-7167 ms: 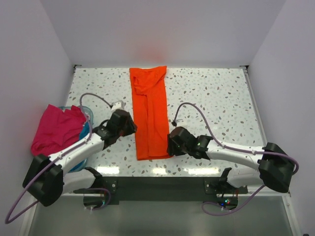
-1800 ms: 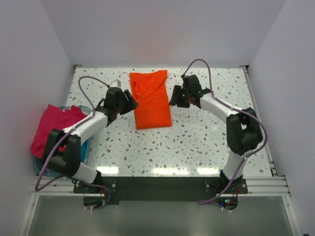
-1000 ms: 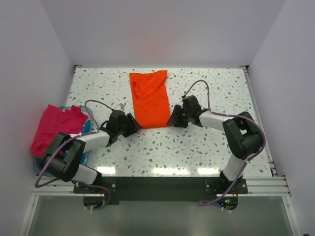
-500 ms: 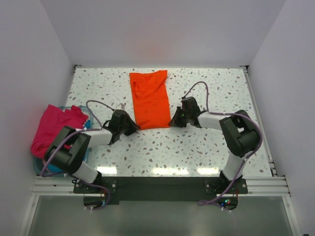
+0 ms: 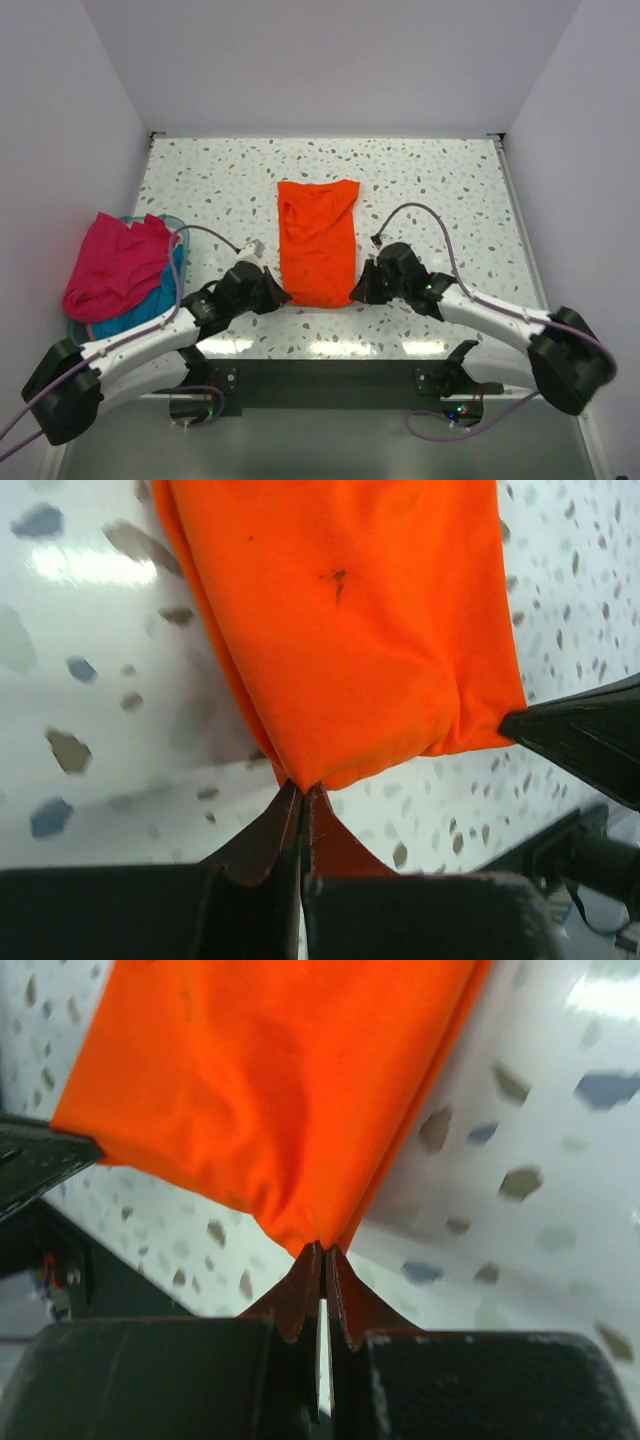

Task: Fold and stack the t-shirts
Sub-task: Fold the tshirt

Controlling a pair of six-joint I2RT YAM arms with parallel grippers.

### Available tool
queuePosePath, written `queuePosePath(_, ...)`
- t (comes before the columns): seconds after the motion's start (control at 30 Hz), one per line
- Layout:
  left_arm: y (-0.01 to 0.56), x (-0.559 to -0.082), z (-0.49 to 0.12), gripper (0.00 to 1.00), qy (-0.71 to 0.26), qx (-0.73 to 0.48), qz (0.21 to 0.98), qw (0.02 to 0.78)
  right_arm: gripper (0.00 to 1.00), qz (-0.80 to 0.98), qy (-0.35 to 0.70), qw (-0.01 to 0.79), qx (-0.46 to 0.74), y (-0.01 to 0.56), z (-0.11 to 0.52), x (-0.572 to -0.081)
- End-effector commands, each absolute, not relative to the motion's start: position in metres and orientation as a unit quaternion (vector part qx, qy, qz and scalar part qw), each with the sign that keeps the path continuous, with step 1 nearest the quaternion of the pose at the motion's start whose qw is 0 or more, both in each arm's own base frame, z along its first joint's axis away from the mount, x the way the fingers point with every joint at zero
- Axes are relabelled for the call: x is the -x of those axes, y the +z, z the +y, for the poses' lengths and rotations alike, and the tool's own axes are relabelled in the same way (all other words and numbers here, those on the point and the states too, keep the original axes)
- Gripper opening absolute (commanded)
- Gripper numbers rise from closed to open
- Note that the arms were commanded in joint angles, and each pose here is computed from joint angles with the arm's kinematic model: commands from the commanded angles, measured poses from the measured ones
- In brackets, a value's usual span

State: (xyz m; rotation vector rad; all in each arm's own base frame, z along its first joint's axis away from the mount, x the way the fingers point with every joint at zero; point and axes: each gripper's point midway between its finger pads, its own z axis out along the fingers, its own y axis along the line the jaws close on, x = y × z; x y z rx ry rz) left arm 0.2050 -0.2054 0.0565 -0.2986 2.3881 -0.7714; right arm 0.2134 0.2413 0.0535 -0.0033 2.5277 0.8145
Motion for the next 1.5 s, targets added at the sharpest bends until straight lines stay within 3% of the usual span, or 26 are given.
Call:
queuePosePath(0.0, 0.050, -0.167, -0.188, 0.00, -0.252, 0.126, 0.916, 0.284, 0.00, 0.923, 0.275, 0.268, 0.012, 0.066, 0.220, -0.186)
queuePosePath(0.17, 0.089, -0.165, -0.187, 0.00, -0.271, 0.126, 0.900, 0.317, 0.00, 0.910, 0.252, 0.330, 0.007, 0.113, 0.200, -0.193)
queuePosePath(0.4, 0.166, -0.222, -0.208, 0.00, -0.248, 0.094, 0.876, 0.403, 0.00, 0.909, 0.194, 0.368, 0.028, 0.154, 0.203, -0.231)
queuePosePath(0.6, 0.192, -0.294, -0.212, 0.00, -0.258, 0.096, 0.857, 0.437, 0.00, 0.901, 0.194, 0.388, 0.018, 0.184, 0.217, -0.287)
queuePosePath(1.07, 0.182, -0.449, -0.204, 0.00, -0.241, 0.127, 0.850, 0.450, 0.00, 0.899, 0.219, 0.377, -0.034, 0.185, 0.222, -0.445)
queuePosePath(1.1, 0.178, -0.460, -0.198, 0.00, -0.237, 0.135, 0.850, 0.451, 0.00, 0.909, 0.213, 0.357, -0.039, 0.162, 0.223, -0.457)
queuePosePath(1.2, 0.161, -0.499, -0.193, 0.00, -0.235, 0.141, 0.850, 0.449, 0.00, 0.903, 0.224, 0.362, -0.048, 0.163, 0.225, -0.498)
queuePosePath(1.23, 0.158, -0.510, -0.195, 0.01, -0.244, 0.136, 0.848, 0.450, 0.01, 0.915, 0.216, 0.336, -0.056, 0.129, 0.223, -0.510)
queuePosePath(1.27, 0.147, -0.525, -0.202, 0.12, -0.258, 0.119, 0.848, 0.448, 0.06, 0.911, 0.223, 0.343, -0.057, 0.139, 0.225, -0.525)
queuePosePath(1.3, 0.141, -0.536, -0.195, 0.26, -0.254, 0.125, 0.848, 0.448, 0.22, 0.912, 0.228, 0.336, -0.057, 0.132, 0.227, -0.531)
queuePosePath(1.33, 0.133, -0.541, -0.192, 0.54, -0.250, 0.127, 0.852, 0.441, 0.34, 0.920, 0.221, 0.318, -0.061, 0.109, 0.224, -0.538)
queuePosePath(1.43, 0.132, -0.553, -0.182, 0.74, -0.255, 0.123, 0.850, 0.445, 0.65, 0.919, 0.201, 0.337, -0.051, 0.120, 0.214, -0.551)
queuePosePath(1.47, 0.142, -0.552, -0.176, 0.76, -0.252, 0.121, 0.845, 0.455, 0.70, 0.917, 0.194, 0.345, -0.051, 0.129, 0.209, -0.551)
